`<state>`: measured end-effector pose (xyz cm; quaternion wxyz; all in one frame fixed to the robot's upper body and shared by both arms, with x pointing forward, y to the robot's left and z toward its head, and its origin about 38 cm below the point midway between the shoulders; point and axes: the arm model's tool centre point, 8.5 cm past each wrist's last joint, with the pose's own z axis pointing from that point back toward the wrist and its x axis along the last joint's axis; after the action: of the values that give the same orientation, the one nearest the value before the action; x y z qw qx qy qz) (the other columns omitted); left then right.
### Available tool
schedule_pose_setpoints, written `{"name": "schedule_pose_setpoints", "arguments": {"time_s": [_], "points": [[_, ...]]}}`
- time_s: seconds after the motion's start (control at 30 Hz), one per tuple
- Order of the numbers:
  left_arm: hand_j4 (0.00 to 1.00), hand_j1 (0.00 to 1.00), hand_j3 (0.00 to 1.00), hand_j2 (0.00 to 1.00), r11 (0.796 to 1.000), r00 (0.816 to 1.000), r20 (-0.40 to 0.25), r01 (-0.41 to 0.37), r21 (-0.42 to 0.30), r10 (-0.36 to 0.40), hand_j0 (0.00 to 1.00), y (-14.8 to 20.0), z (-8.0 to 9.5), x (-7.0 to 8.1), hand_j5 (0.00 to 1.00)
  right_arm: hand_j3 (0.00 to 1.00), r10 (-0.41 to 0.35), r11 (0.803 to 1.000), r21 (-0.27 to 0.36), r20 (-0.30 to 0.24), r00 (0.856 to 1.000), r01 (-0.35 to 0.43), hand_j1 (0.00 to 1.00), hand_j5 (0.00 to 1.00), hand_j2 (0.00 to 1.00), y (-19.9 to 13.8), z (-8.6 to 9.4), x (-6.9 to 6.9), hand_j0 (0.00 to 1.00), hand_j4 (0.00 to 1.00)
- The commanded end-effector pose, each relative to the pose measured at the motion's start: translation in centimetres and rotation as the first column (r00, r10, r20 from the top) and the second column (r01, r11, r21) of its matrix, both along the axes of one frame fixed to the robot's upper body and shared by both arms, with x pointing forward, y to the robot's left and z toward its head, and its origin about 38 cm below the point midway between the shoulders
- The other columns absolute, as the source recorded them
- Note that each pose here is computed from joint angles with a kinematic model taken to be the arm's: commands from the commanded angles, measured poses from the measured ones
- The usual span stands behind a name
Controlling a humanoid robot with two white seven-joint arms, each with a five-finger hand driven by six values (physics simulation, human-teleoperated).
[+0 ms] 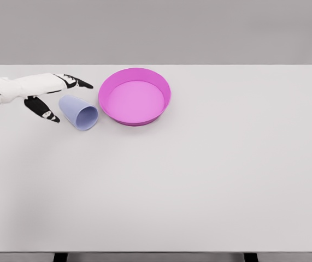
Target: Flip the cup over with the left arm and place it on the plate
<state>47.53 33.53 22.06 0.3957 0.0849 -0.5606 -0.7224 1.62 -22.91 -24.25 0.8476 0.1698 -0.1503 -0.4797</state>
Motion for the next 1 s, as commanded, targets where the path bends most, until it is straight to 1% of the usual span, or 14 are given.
{"name": "schedule_pose_setpoints", "arguments": {"time_s": [0.0,0.03,0.07,0.13,0.2,0.27,0.3,0.5,0.57,0.63,0.7,0.83,0.9,0.97], "points": [[1.0,1.0,1.0,1.0,1.0,1.0,-0.013,-0.02,0.014,0.02,1.0,0.5,-0.6,0.2,1.0,1.0,0.0,1.0,0.0,0.001,1.0,0.0,1.0,1.0,1.0,0.0,0.0,0.0,1.0,1.0],[1.0,1.0,1.0,1.0,0.999,0.999,-0.017,-0.039,0.016,0.039,1.0,1.0,-0.7,0.5,1.0,1.0,0.001,1.0,-0.001,0.001,1.0,-0.001,1.0,1.0,1.0,0.0,0.0,0.0,1.0,1.0],[1.0,1.0,1.0,1.0,0.999,0.999,-0.022,-0.042,0.016,0.042,1.0,0.6,-1.1,0.9,1.0,1.0,0.001,1.0,0.0,0.001,1.0,-0.001,1.0,1.0,1.0,0.0,0.0,0.0,1.0,1.0],[1.0,1.0,1.0,1.0,0.998,0.999,-0.028,-0.041,0.05,0.042,1.0,-0.1,-2.1,1.4,1.0,1.0,0.001,1.0,0.0,0.001,1.0,-0.001,1.0,1.0,1.0,0.0,0.0,0.0,1.0,1.0],[1.0,1.0,1.0,1.0,0.998,0.999,-0.029,-0.043,0.052,0.045,1.0,0.0,-2.2,1.4,1.0,1.0,0.001,1.0,-0.001,0.001,1.0,-0.001,1.0,1.0,1.0,0.0,0.0,0.0,1.0,1.0],[0.91,0.91,0.91,0.91,0.998,0.999,-0.023,-0.044,0.052,0.046,0.91,0.0,-1.9,1.6,0.91,1.0,0.0,1.0,0.0,0.001,1.0,0.0,1.0,1.0,1.0,0.0,0.0,0.0,1.0,1.0],[0.94,0.94,0.94,0.94,0.998,0.999,-0.023,-0.045,0.053,0.046,0.94,0.0,-1.9,1.6,0.94,1.0,0.0,1.0,0.0,0.001,1.0,0.0,1.0,1.0,1.0,0.0,0.0,0.0,1.0,1.0],[0.94,0.94,0.94,0.94,0.997,0.998,-0.032,-0.046,0.063,0.049,0.94,0.0,-2.2,1.7,0.94,1.0,0.0,1.0,-0.001,0.001,1.0,0.0,1.0,1.0,1.0,0.0,0.0,0.0,1.0,1.0],[0.94,0.94,0.94,0.94,0.997,0.998,-0.029,-0.047,0.065,0.049,0.94,0.1,-2.0,1.8,0.94,1.0,0.001,1.0,0.0,0.001,1.0,-0.001,1.0,1.0,1.0,0.0,0.0,0.0,1.0,1.0],[0.94,0.94,0.94,0.94,0.995,0.997,-0.033,-0.064,0.071,0.067,0.94,0.6,-2.1,2.0,0.94,1.0,0.0,1.0,0.0,0.001,1.0,0.0,1.0,1.0,1.0,0.0,0.0,0.0,1.0,1.0],[0.95,0.95,0.95,0.95,0.993,0.997,-0.032,-0.068,0.101,0.071,0.95,0.8,-2.2,2.2,0.95,1.0,0.0,1.0,0.0,0.001,1.0,0.0,1.0,1.0,1.0,0.0,0.0,0.0,1.0,1.0],[0.95,0.95,0.95,0.95,0.992,0.997,-0.033,-0.063,0.105,0.066,0.95,0.6,-2.3,2.2,0.95,1.0,0.001,1.0,0.0,0.001,1.0,-0.001,1.0,1.0,1.0,0.0,0.0,0.0,1.0,1.0],[0.96,0.96,0.96,0.96,0.991,0.998,-0.039,-0.049,0.127,0.055,0.96,0.1,-2.8,2.2,0.96,1.0,0.0,1.0,0.0,0.001,1.0,0.0,1.0,1.0,1.0,0.0,0.0,0.0,1.0,1.0],[0.96,0.96,0.96,0.96,0.991,0.998,-0.04,-0.047,0.127,0.053,0.96,0.0,-2.9,2.2,0.96,1.0,0.001,1.0,0.0,0.001,1.0,-0.001,1.0,1.0,1.0,0.0,0.0,0.0,1.0,1.0]]}}
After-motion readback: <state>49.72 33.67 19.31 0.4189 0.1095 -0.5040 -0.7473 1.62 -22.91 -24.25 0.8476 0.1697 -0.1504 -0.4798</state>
